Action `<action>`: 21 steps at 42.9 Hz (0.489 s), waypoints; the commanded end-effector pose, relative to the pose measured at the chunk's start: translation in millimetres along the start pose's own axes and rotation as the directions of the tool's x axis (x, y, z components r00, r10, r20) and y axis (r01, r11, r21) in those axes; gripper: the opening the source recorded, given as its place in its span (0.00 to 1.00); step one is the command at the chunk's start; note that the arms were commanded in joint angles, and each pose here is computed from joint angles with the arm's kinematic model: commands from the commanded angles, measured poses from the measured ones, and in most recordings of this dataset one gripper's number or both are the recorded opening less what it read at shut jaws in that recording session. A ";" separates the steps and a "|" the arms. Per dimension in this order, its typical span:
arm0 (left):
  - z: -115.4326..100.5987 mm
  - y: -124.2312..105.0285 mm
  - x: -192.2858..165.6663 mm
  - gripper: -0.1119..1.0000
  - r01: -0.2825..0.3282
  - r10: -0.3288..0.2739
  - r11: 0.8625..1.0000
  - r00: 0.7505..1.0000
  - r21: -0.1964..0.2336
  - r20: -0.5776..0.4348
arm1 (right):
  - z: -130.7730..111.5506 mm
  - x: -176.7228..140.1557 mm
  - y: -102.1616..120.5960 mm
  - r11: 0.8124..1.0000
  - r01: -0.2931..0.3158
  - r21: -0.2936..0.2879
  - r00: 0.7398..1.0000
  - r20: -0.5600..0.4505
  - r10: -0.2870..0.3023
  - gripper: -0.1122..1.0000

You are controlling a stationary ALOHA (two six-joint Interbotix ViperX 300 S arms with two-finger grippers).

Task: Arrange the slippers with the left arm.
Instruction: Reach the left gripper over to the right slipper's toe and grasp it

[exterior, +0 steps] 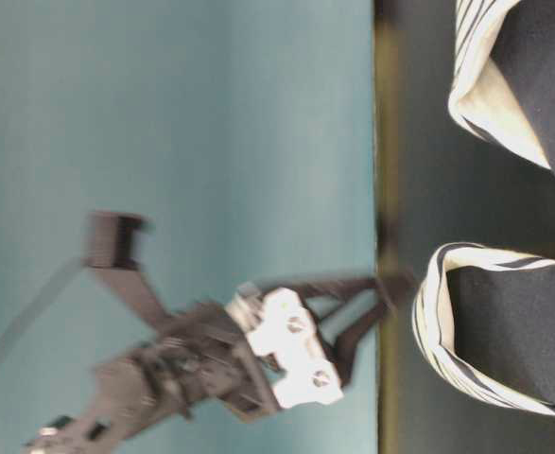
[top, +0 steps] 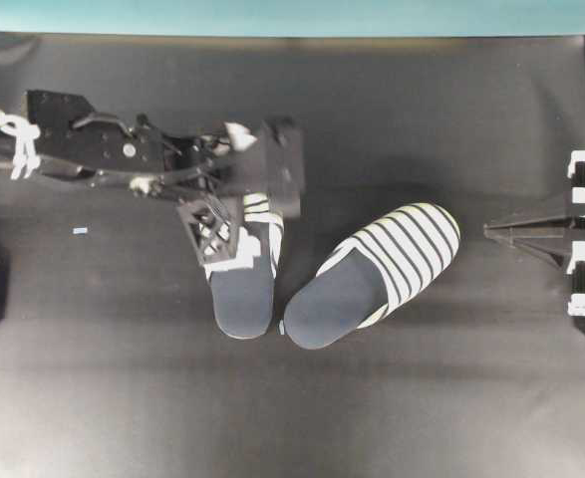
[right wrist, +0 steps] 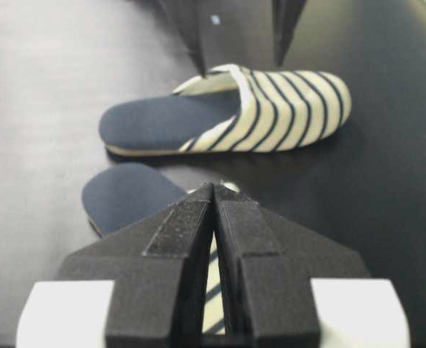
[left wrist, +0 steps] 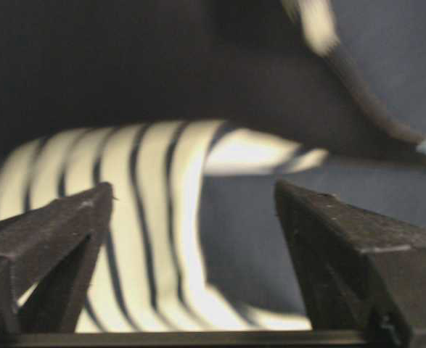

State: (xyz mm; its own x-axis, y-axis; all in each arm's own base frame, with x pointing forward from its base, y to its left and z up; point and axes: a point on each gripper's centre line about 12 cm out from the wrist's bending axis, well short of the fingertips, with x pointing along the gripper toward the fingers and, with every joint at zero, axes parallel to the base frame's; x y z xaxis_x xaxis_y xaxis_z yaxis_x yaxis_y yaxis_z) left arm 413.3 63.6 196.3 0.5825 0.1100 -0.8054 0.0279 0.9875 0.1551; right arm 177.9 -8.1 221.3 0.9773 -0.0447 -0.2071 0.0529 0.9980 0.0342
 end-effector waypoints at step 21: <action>68.4 -21.0 50.7 0.87 -0.178 0.004 0.837 0.947 0.517 0.320 | 5.2 0.3 -0.1 1.000 0.001 0.008 1.000 0.029 -0.001 0.11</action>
State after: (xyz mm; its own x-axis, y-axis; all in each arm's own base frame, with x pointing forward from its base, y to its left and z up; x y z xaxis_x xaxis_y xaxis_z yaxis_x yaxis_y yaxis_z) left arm 484.1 44.8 195.8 0.8048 0.0804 -0.5881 0.3301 0.7628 0.5560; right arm 177.9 -8.4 223.4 0.9806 -0.0465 -0.1906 0.0540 0.9980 0.0343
